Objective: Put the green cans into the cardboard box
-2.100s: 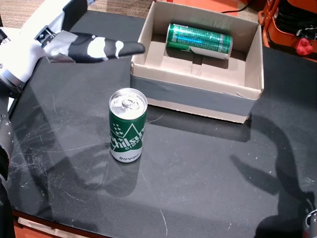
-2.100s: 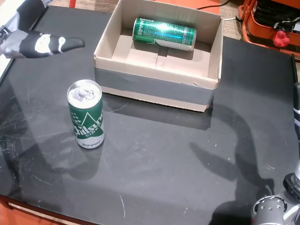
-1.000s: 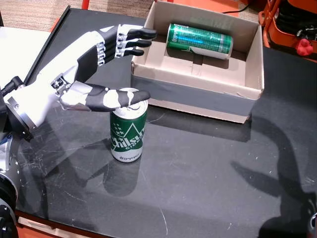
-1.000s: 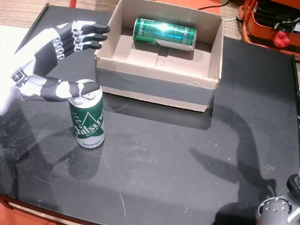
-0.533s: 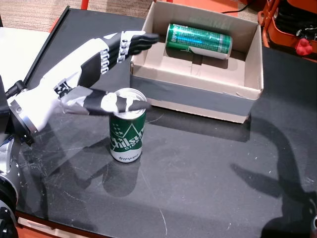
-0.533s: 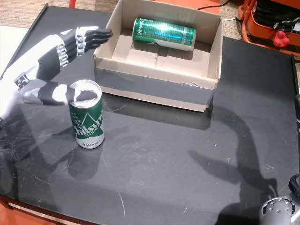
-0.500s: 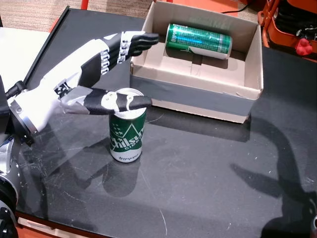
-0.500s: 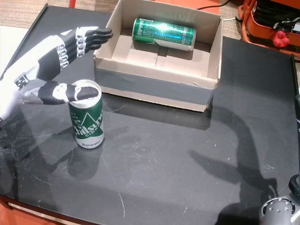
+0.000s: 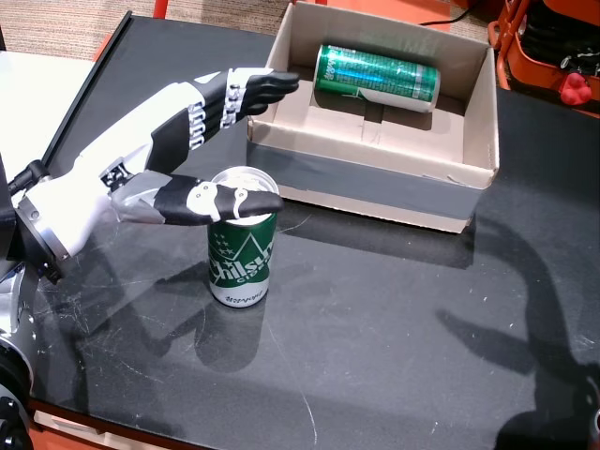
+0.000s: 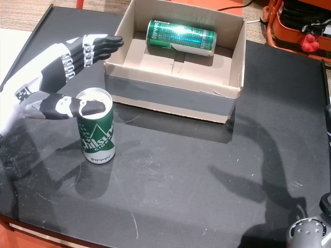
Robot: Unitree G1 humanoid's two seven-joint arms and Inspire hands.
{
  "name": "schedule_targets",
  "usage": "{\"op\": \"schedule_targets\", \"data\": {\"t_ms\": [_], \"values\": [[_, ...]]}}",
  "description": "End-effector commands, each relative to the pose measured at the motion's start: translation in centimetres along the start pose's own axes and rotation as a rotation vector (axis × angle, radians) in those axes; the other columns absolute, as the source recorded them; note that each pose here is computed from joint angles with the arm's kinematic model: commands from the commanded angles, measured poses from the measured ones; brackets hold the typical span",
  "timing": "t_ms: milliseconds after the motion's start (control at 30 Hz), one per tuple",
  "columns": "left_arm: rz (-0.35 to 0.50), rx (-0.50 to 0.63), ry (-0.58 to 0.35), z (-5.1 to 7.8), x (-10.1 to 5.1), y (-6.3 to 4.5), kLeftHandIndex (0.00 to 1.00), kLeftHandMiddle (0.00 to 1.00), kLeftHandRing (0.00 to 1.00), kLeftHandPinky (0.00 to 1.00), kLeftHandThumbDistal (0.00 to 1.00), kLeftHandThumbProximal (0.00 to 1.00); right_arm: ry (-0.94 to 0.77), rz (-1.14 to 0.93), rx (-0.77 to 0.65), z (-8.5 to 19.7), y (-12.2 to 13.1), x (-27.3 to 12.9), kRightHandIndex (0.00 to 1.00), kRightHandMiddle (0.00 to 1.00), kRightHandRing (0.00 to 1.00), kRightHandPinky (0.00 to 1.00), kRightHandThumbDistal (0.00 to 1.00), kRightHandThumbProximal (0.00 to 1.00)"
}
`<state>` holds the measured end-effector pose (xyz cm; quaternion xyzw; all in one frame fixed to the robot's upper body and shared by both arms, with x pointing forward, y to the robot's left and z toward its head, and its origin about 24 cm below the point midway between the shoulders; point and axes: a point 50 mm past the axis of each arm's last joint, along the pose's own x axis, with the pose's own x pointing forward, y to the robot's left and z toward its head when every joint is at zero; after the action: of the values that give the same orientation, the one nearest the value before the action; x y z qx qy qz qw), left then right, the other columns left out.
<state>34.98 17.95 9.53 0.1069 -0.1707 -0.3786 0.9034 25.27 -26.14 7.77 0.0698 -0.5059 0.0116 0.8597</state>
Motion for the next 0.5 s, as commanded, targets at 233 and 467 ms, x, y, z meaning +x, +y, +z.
{"op": "schedule_targets", "data": {"t_ms": [233,467], "values": [[-0.003,-0.060,0.025,-1.08,-0.51,-0.90,0.99,0.95,0.91,0.87,1.00,0.26,0.015,0.001,-0.043,0.47,-0.58,-0.33,0.76,0.67,0.66,0.82,1.00,0.86],[0.001,-0.067,0.014,-1.08,-0.47,-1.01,0.99,0.95,0.91,0.87,1.00,0.27,0.014,0.003,-0.041,0.49,-0.54,-0.36,0.76,0.68,0.68,0.83,0.98,0.86]]}}
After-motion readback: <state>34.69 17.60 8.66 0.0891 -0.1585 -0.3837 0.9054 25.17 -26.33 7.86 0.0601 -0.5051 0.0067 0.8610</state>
